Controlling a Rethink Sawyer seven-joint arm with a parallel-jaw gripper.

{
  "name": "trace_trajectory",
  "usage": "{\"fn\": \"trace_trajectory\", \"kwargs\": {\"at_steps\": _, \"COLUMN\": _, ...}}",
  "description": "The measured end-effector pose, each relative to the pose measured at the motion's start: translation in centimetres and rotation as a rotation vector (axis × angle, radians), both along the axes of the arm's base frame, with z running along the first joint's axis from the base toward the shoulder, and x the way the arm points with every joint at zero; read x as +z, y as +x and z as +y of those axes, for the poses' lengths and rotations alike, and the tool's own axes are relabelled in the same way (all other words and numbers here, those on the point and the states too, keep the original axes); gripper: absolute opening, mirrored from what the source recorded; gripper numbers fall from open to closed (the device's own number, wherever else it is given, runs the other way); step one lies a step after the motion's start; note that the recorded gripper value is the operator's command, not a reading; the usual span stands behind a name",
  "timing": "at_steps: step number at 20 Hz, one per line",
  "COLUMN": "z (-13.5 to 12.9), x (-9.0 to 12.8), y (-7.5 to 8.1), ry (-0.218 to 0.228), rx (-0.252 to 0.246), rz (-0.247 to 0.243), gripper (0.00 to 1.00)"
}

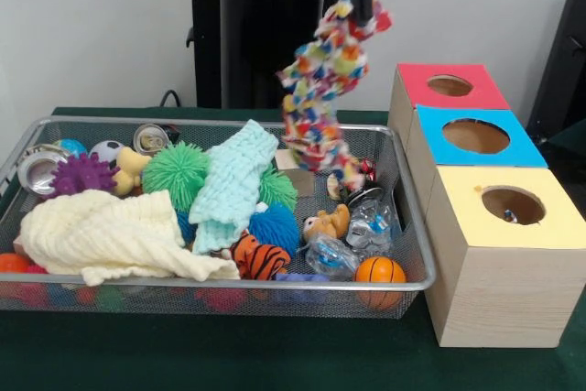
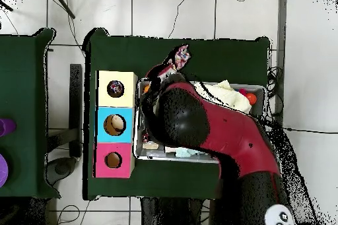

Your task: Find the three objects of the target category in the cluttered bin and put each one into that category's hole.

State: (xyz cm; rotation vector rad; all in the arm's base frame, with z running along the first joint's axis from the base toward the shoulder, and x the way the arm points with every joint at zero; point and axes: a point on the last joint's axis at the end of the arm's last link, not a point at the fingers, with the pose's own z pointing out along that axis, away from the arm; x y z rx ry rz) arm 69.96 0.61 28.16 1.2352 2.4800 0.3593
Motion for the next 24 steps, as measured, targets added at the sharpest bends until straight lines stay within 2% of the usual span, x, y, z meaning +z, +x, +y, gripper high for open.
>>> {"fn": "trace_trajectory", "kwargs": {"at_steps": 4, "z": 0.9, "x": 2.6, "y": 0.9, "ry": 0.119, "rx": -0.033, "rz": -0.067, "gripper": 0.0}}
{"fn": "trace_trajectory", "kwargs": {"at_steps": 8, "z": 2.3, "x": 3.6, "y": 1.6, "ry": 0.175, "rx": -0.02, "rz": -0.135, "gripper": 0.0}}
{"fn": "trace_trajectory", "kwargs": {"at_steps": 9, "z": 3.3, "x": 3.7, "y": 1.8, "ry": 0.196, "rx": -0.004, "rz": -0.166, "gripper": 0.0}}
{"fn": "trace_trajectory", "kwargs": {"at_steps": 12, "z": 5.2, "x": 3.6, "y": 1.9, "ry": 0.225, "rx": 0.028, "rz": -0.197, "gripper": 0.0}}
{"fn": "trace_trajectory", "kwargs": {"at_steps": 14, "z": 6.2, "x": 3.4, "y": 1.8, "ry": 0.237, "rx": 0.043, "rz": -0.203, "gripper": 0.0}}
{"fn": "trace_trajectory", "kwargs": {"at_steps": 15, "z": 8.0, "x": 3.1, "y": 1.5, "ry": 0.258, "rx": 0.073, "rz": -0.202, "gripper": 0.0}}
{"fn": "trace_trajectory", "kwargs": {"at_steps": 17, "z": 9.3, "x": 2.9, "y": 1.2, "ry": 0.272, "rx": 0.095, "rz": -0.193, "gripper": 0.0}}
{"fn": "trace_trajectory", "kwargs": {"at_steps": 24, "z": 15.4, "x": 1.2, "y": -1.4, "ry": 0.332, "rx": 0.199, "rz": -0.13, "gripper": 0.0}}
